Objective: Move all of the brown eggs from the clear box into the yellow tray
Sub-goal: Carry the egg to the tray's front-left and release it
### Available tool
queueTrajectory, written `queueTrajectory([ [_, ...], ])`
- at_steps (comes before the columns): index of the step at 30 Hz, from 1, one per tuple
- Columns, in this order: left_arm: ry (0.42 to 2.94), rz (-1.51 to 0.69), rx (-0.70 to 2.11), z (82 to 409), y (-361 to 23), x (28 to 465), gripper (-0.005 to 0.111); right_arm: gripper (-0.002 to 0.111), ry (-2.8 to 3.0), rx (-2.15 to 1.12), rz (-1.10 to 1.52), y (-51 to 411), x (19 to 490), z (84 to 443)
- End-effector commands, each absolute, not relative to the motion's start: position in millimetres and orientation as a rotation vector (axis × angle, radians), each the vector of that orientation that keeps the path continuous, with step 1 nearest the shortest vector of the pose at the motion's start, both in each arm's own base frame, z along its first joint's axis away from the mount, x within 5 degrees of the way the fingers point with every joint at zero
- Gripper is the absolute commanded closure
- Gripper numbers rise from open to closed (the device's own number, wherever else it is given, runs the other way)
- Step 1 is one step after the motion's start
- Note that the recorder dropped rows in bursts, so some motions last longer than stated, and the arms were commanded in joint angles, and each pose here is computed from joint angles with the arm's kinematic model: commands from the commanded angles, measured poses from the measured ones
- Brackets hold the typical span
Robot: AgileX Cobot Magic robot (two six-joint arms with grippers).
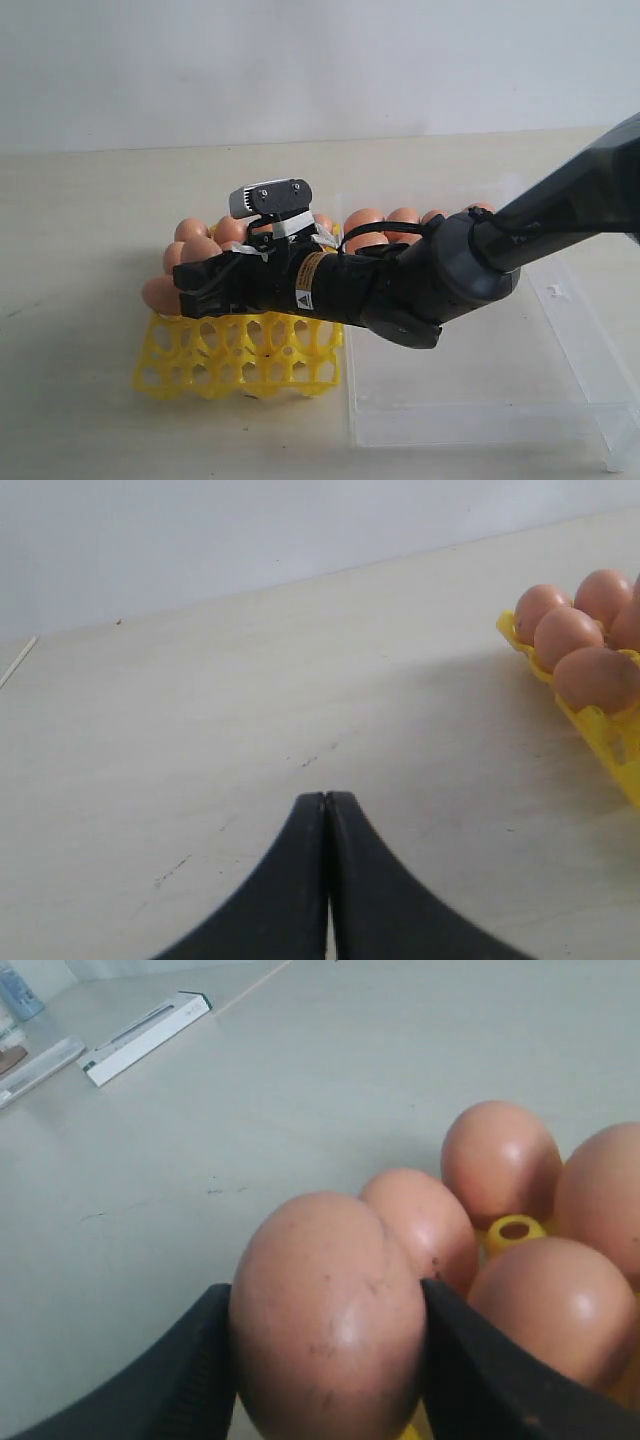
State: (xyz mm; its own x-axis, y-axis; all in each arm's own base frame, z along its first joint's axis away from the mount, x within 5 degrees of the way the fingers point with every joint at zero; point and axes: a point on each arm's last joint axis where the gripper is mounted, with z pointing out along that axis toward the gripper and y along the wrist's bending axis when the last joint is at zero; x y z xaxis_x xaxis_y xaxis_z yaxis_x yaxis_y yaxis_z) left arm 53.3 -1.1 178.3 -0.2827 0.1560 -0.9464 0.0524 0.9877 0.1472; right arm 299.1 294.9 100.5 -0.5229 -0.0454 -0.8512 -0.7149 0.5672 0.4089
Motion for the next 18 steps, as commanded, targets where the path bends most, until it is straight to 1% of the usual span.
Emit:
queueTrajectory([
  [1, 1.839, 0.093, 0.138, 181, -1, 53, 0.107, 0.073, 1.96, -0.596, 1.005, 296, 299, 101],
  [5, 1.839, 0.093, 0.138, 181, -1, 53, 0.107, 0.06, 1.974, -0.577, 1.016, 296, 299, 101],
  [10, 1.839, 0.093, 0.138, 181, -1, 53, 0.107, 0.048, 1.97, -0.575, 1.018, 296, 299, 102],
  [12, 1.839, 0.093, 0.138, 181, -1, 53, 0.107, 0.046, 1.968, -0.575, 1.019, 296, 299, 103],
  [15, 1.839, 0.093, 0.138, 181, -1, 53, 0.107, 0.046, 1.965, -0.572, 1.017, 296, 300, 106],
  [18, 1.839, 0.093, 0.138, 181, -1, 53, 0.107, 0.046, 1.93, -0.553, 1.026, 296, 301, 120],
])
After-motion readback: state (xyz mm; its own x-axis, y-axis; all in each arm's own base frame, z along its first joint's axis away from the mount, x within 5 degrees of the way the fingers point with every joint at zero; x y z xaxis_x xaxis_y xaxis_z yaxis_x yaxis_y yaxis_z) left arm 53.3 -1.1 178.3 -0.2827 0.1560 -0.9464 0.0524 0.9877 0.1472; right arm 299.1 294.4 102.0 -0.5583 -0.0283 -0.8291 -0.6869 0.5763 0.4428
